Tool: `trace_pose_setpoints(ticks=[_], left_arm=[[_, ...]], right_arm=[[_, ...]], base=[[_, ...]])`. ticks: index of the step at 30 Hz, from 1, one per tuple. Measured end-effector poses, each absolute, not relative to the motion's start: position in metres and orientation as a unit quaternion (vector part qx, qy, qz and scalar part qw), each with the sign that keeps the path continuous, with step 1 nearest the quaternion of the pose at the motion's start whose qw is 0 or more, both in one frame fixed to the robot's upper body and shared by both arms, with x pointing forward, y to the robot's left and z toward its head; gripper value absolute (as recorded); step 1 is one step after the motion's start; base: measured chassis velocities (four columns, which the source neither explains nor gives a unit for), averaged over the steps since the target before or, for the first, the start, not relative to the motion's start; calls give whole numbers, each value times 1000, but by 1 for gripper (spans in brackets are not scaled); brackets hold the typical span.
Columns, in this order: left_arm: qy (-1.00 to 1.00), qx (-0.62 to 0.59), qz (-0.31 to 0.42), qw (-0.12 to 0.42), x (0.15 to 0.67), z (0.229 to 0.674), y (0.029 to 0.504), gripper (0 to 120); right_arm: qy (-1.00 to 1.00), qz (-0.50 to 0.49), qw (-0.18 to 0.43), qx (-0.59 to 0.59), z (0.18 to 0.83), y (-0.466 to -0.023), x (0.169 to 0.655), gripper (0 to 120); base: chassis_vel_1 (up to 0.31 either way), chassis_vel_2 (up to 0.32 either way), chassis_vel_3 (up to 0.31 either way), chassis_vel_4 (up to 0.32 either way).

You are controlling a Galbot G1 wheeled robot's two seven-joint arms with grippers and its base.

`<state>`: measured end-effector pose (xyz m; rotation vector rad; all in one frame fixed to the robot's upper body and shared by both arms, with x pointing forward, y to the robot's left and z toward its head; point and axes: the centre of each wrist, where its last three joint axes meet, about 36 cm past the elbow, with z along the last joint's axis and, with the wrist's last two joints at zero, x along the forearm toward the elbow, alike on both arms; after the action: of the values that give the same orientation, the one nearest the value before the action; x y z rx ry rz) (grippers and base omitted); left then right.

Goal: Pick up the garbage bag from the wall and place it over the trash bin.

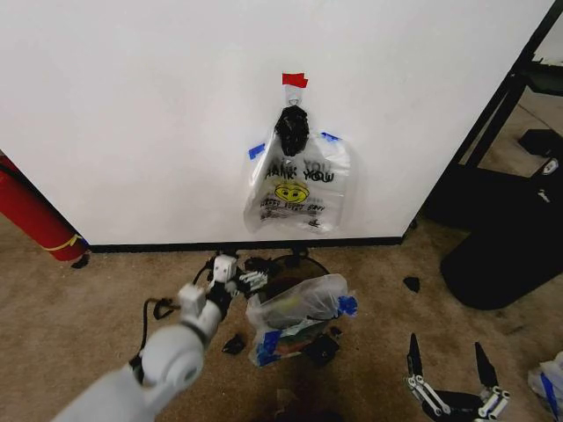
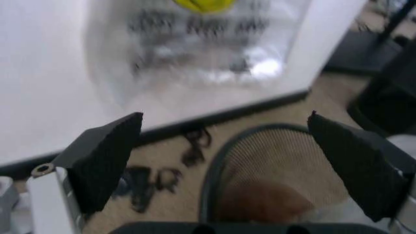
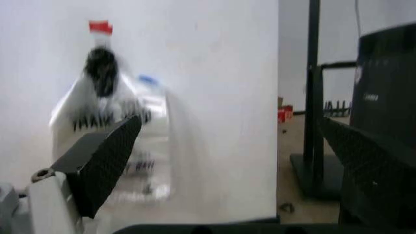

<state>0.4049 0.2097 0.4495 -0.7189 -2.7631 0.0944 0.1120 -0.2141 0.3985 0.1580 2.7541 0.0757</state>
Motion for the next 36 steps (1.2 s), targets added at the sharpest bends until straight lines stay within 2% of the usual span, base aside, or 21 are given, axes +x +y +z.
trace_pose_setpoints(ticks=[12,17,20,22,26,27,32,36], left_arm=[[-917,-285,46,276,455,449,209,100],[-912,-279,44,297,468,440,214,100],[-911,-275,45,303,479,436,213,87],[-911,-275,44,304,480,436,212,84],[-909,-278,38,310,481,437,207,65],[-909,-278,38,310,481,437,207,65],[-906,-281,32,314,479,435,200,43],[-905,-282,32,316,482,430,198,32]], right_arm=[[980,38,177,77,420,-211,119,100],[980,43,178,78,425,-211,122,100],[980,46,177,78,428,-211,124,100],[980,46,177,78,428,-211,125,100],[980,47,179,78,428,-211,129,100],[980,47,179,78,428,-211,129,100],[980,54,176,73,427,-203,127,100],[980,56,175,72,426,-199,126,100]], base=[[0,0,0,0],[0,0,0,0],[0,0,0,0],[0,0,0,0],[0,0,0,0],[0,0,0,0],[0,0,0,0],[0,0,0,0]])
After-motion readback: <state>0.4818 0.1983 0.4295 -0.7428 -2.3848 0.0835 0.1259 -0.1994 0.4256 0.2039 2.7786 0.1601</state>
